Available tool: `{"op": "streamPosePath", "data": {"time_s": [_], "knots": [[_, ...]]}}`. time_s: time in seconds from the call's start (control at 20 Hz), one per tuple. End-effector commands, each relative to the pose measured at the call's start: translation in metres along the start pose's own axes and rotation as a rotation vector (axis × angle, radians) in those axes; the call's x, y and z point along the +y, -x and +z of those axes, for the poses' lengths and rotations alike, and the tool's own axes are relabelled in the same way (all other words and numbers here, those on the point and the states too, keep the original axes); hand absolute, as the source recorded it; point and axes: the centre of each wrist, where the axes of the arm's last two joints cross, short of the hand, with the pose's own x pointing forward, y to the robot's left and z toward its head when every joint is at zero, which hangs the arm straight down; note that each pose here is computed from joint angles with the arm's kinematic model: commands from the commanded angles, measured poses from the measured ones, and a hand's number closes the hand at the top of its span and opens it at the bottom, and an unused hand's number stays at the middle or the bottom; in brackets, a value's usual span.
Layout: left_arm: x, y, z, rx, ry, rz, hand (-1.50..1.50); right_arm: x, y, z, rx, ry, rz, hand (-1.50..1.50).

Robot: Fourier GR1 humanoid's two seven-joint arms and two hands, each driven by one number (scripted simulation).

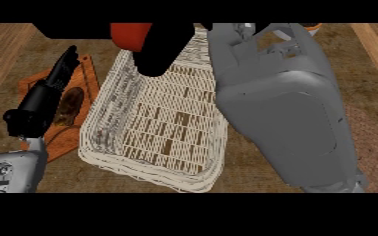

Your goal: Pick the bell pepper from the placemat and place it in the basket

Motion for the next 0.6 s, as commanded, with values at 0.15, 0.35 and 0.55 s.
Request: {"op": "streamPosePath", "data": {"time_s": [0.15,0.35,0.55], "knots": [[-0.006,0.004,0.009,0.006,-0.014,0.003,0.0,0.02,-0.008,-0.009,0.175,-0.063,0.215,1.5],[0.002,-0.012,-0.005,0.006,-0.021,0.003,0.0,0.023,-0.002,-0.022,0.209,-0.066,0.348,1.5],[-0.002,0.007,0.005,0.011,-0.025,-0.008,0.0,0.035,0.005,-0.024,0.178,-0.153,0.449,1.5]]}}
